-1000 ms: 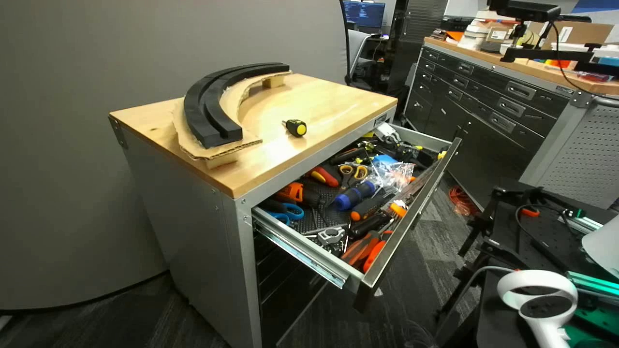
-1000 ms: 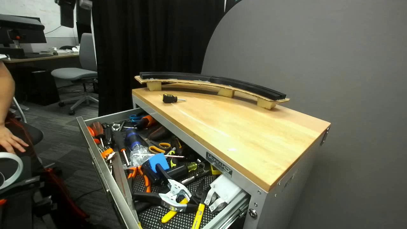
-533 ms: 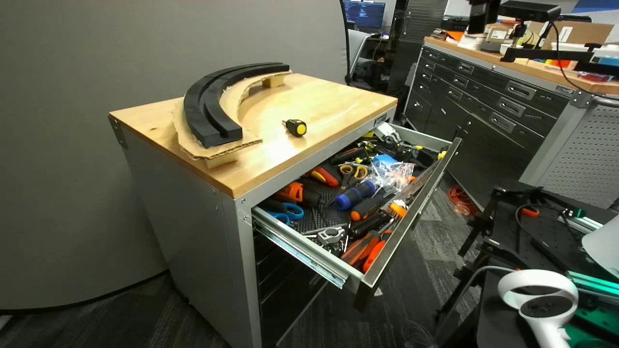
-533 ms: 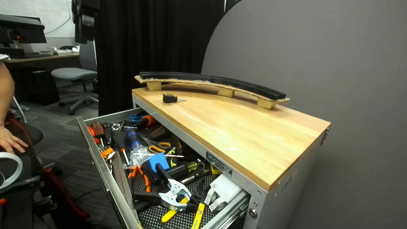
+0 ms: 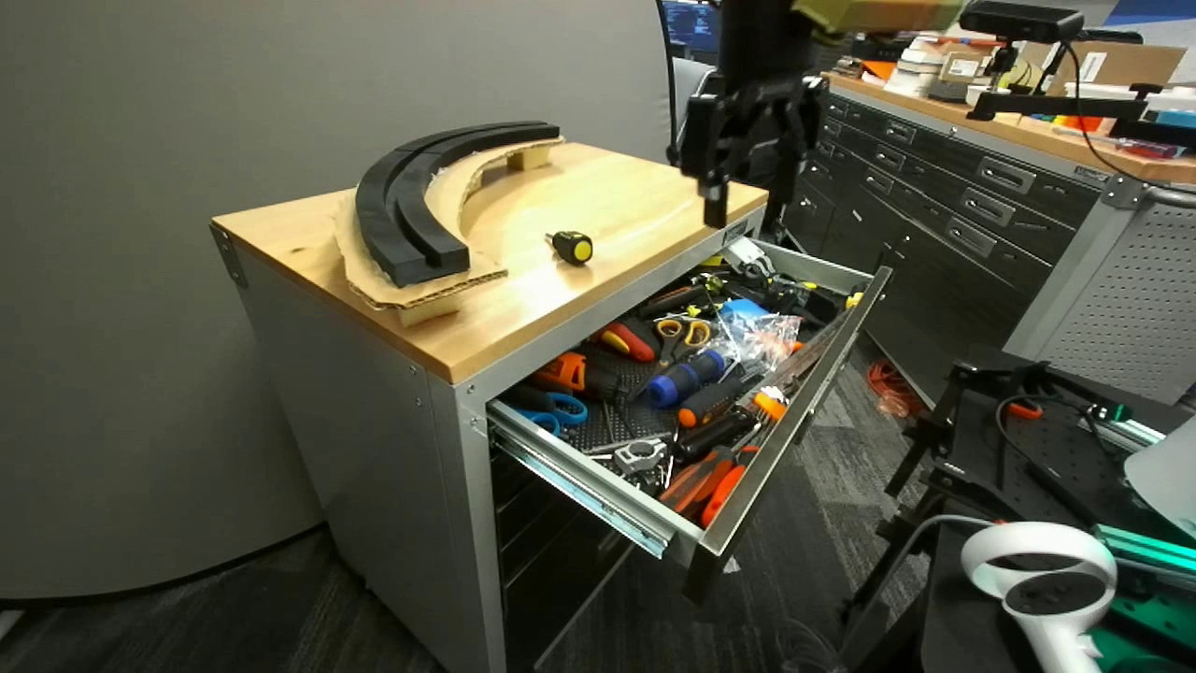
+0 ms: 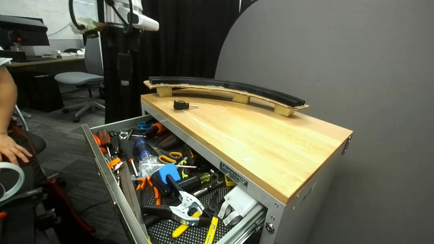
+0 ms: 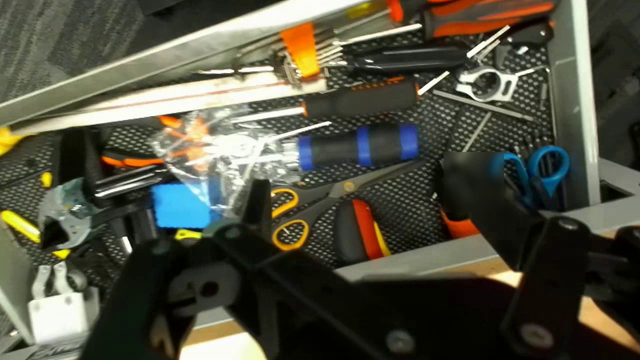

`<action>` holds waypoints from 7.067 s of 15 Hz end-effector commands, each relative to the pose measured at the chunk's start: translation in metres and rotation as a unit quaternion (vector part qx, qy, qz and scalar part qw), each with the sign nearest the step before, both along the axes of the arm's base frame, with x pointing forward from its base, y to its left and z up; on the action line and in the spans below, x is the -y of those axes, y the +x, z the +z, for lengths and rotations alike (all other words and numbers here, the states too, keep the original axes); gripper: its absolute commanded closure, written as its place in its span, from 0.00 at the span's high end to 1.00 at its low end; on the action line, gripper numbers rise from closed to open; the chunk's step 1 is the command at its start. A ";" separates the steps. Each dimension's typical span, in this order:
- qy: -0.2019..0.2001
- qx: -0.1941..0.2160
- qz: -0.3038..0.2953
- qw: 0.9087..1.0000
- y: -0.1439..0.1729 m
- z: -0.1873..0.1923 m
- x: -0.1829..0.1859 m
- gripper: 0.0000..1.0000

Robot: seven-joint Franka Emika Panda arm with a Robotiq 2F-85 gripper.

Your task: Put the screwdriver in the open drawer and then close the drawer

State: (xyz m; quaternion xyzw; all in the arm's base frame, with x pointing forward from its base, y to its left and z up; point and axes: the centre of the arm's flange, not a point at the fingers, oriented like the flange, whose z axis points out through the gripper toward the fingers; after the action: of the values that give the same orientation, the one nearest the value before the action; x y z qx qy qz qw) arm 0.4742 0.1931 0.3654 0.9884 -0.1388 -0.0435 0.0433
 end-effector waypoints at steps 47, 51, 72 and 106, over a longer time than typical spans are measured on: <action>-0.062 -0.024 -0.076 0.995 0.026 -0.080 0.043 0.81; 0.000 -0.112 -0.015 0.994 0.008 -0.082 0.084 1.00; -0.025 -0.169 -0.047 0.984 -0.043 -0.201 0.122 0.22; -0.160 0.176 -0.062 0.969 0.038 -0.156 0.033 0.37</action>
State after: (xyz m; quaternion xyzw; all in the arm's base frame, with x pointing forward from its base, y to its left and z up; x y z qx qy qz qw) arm 0.5166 0.1777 0.1523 0.9402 -0.2259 0.1793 0.1813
